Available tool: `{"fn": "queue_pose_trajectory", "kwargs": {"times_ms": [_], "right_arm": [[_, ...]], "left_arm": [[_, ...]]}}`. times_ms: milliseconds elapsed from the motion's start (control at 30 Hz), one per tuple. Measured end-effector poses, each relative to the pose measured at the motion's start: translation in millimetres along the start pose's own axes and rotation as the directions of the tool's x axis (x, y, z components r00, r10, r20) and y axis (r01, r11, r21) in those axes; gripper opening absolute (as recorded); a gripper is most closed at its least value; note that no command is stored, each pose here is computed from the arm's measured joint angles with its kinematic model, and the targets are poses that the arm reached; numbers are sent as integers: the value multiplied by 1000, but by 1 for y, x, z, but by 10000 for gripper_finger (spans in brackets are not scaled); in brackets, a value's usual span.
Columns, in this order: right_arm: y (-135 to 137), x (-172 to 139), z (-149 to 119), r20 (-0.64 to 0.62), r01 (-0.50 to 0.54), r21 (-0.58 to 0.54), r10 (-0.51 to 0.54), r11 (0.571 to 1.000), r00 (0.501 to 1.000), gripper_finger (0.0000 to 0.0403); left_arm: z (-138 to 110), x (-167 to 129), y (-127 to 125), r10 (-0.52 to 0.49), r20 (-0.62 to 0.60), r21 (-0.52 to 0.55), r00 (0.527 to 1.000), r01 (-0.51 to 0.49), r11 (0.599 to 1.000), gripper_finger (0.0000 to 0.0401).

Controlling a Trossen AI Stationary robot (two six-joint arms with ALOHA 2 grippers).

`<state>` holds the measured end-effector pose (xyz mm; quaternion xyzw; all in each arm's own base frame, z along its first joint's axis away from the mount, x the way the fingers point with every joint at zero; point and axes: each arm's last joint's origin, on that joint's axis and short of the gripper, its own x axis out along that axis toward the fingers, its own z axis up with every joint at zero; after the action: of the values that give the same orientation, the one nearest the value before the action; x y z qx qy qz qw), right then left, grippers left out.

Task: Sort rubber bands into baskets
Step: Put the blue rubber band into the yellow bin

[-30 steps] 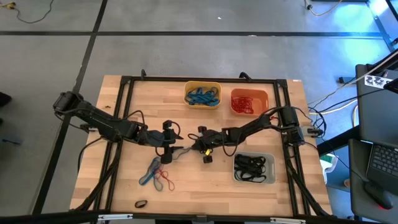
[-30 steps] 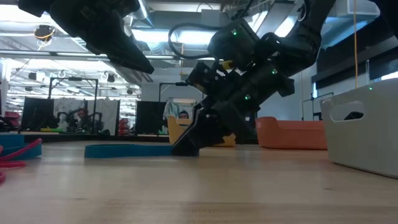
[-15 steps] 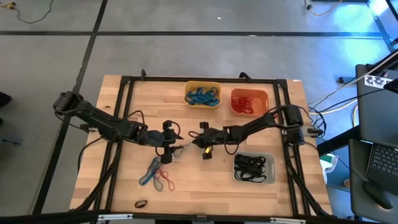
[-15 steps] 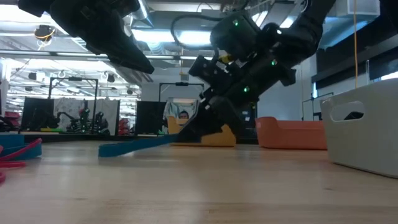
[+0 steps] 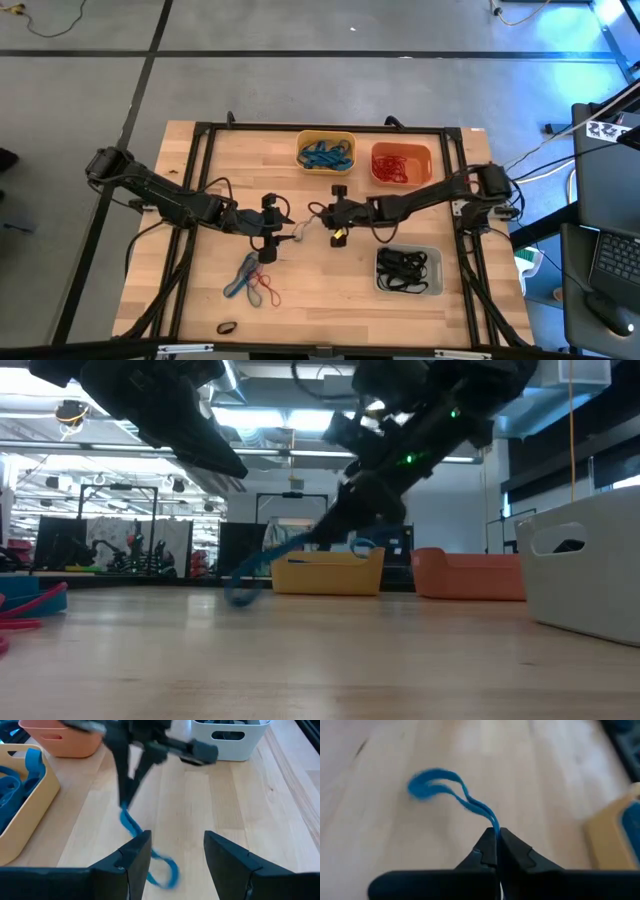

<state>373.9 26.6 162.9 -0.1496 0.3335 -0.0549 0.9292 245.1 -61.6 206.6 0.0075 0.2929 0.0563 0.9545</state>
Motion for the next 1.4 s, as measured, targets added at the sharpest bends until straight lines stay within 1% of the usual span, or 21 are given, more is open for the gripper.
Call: {"fn": "queue_pose_trajectory", "kwargs": {"times_ms": [167,333,467,567,800,900,1000,1167,1400], "right_arm": [[-12,-21,12,11,120,-16,-120,993,993,12],[-27,-44,26,57,245,-66,-241,967,969,11],[-46,-53,30,76,298,-68,-293,952,953,11],[-63,-52,28,68,333,-52,-329,942,942,11],[-106,-45,16,61,326,18,-326,945,943,10],[-125,-45,14,96,345,62,-350,936,932,10],[-140,-40,11,146,331,98,-343,939,928,10],[-158,-28,3,187,349,137,-371,927,910,10],[-170,-7,-18,117,381,165,-402,910,908,10]], "left_arm": [[0,0,0,0,0,0,1000,0,1000,180],[0,0,0,0,0,0,1000,0,1000,180],[0,0,0,0,0,3,1000,0,1000,180],[0,0,0,0,0,3,1000,0,1000,180],[1,0,0,18,10,1,1000,-18,1000,180],[1,0,1,25,14,0,1000,-25,1000,180],[1,0,1,28,15,0,1000,-28,1000,180],[2,0,1,27,18,-3,999,-27,1000,180],[1,0,1,28,14,-2,1000,-28,1000,180]]}}
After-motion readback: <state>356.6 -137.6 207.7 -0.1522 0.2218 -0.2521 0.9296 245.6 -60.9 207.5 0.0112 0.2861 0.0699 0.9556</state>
